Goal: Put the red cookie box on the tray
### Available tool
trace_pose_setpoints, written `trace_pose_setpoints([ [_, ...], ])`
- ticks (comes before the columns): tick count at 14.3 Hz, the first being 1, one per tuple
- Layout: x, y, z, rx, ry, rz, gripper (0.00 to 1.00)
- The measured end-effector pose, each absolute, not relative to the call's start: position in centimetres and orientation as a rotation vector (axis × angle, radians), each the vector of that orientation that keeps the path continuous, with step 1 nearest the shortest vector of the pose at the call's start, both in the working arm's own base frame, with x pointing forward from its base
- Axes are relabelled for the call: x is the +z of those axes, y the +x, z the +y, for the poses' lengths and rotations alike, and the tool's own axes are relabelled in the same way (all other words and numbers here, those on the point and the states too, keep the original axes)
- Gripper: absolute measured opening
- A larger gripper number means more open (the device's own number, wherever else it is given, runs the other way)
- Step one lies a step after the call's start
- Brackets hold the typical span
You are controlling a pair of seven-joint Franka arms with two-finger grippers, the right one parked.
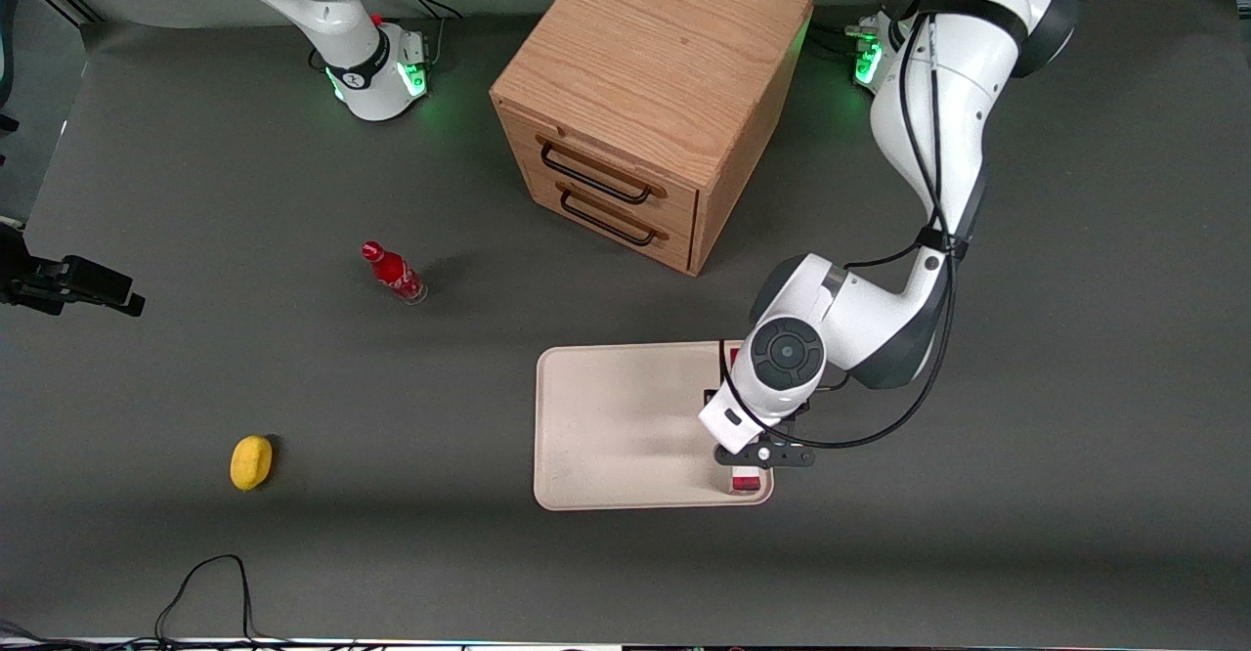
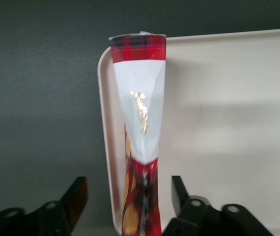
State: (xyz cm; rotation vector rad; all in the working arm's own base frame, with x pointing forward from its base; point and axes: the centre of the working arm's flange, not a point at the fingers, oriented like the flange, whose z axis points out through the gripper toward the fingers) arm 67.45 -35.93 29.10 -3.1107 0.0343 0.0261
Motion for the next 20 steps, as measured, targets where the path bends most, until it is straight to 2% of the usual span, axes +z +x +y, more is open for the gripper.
trace_pose_setpoints([
  [1,31.5,67.2,-35.9,0.03,-3.104,0.024,0.94],
  [2,34.3,66.9,-35.8,0.023,-3.1,0.003,1.0],
  [4,41.6,65.3,-35.5,0.001,-3.091,-0.026,1.0],
  [6,48.7,62.7,-34.2,0.027,-3.063,-0.038,1.0],
  [9,55.8,59.8,-30.9,0.059,-3.037,-0.05,1.0],
  [16,59.5,58.6,-15.7,0.158,-3.068,-0.056,1.0],
  [18,60.3,57.5,-11.3,0.167,-3.079,-0.052,1.0],
  [20,60.2,56.8,-8.8,0.137,-3.084,-0.076,1.0],
])
